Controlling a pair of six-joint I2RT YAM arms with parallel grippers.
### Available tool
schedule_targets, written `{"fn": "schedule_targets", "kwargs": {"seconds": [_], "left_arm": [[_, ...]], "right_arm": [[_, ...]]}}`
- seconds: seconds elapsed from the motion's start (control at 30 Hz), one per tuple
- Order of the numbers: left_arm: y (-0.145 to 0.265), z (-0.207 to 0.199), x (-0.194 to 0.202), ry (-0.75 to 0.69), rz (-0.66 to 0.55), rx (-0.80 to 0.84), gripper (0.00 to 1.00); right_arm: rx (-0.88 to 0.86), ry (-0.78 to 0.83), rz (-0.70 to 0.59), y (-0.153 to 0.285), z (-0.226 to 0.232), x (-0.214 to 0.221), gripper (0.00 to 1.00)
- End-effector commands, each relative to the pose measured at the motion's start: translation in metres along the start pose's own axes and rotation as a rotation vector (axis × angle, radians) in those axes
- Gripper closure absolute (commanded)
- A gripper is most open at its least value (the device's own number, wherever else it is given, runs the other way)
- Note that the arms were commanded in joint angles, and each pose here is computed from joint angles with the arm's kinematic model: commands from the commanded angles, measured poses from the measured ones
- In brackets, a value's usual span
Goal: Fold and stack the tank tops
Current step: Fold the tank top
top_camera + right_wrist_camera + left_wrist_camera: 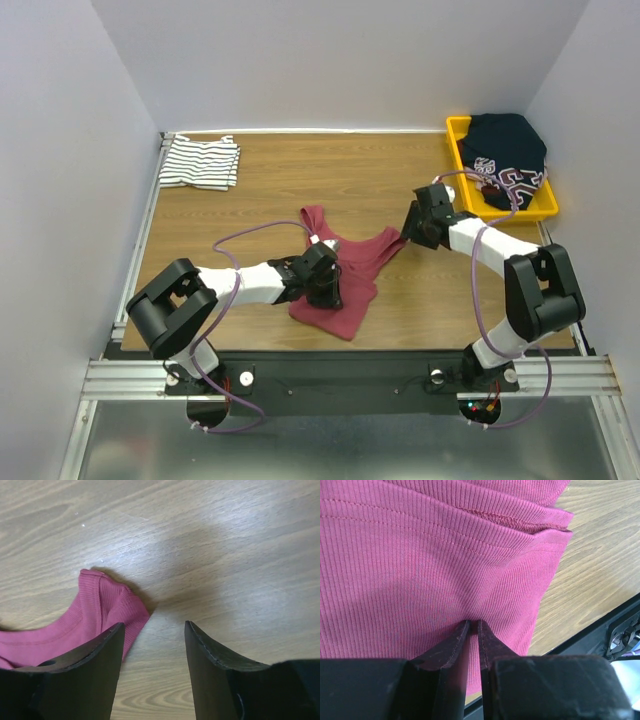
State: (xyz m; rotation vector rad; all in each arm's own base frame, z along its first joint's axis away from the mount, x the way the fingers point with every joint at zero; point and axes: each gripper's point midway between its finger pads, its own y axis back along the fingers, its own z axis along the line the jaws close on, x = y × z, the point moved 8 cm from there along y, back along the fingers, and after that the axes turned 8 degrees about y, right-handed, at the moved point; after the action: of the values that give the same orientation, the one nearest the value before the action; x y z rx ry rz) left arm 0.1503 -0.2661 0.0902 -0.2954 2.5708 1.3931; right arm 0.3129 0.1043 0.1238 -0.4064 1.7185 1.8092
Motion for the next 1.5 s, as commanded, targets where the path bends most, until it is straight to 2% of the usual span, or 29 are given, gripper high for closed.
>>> {"fn": "schedule_targets", "kwargs": {"seconds": [0.0,0.33,0.47,0.57,1.03,1.13,1.17,1.27,1.47], "left_arm": [[-0.002,0.015,0.012,-0.034,0.043,-0.063,0.76],[-0.004,0.017,0.013,-0.040,0.052,-0.067,0.76],[-0.004,0.017,0.014,-0.038,0.053,-0.069,0.76],[-0.005,0.019,0.015,-0.036,0.057,-0.074,0.76],[-0.006,0.021,0.016,-0.042,0.066,-0.081,0.77],[-0.007,0.021,0.016,-0.043,0.070,-0.083,0.77],[-0.007,0.021,0.016,-0.045,0.068,-0.083,0.77],[-0.006,0.022,0.017,-0.044,0.070,-0.083,0.77],[-0.006,0.024,0.018,-0.043,0.070,-0.089,0.77]], "right_arm": [[-0.099,0.001,-0.105,0.000,0.008,-0.013,0.41],[-0.126,-0.054,-0.131,-0.013,0.010,-0.005,0.41],[-0.139,-0.083,-0.120,-0.018,0.013,-0.002,0.43],[-0.149,-0.098,-0.114,-0.022,0.015,-0.002,0.53],[-0.185,-0.128,-0.147,-0.027,0.027,-0.019,0.54],[-0.197,-0.138,-0.143,-0.028,0.031,-0.023,0.64],[-0.199,-0.146,-0.142,-0.029,0.032,-0.024,0.73],[-0.209,-0.155,-0.136,-0.030,0.034,-0.025,0.83],[-0.202,-0.175,-0.114,-0.032,0.039,-0.031,0.98]]}}
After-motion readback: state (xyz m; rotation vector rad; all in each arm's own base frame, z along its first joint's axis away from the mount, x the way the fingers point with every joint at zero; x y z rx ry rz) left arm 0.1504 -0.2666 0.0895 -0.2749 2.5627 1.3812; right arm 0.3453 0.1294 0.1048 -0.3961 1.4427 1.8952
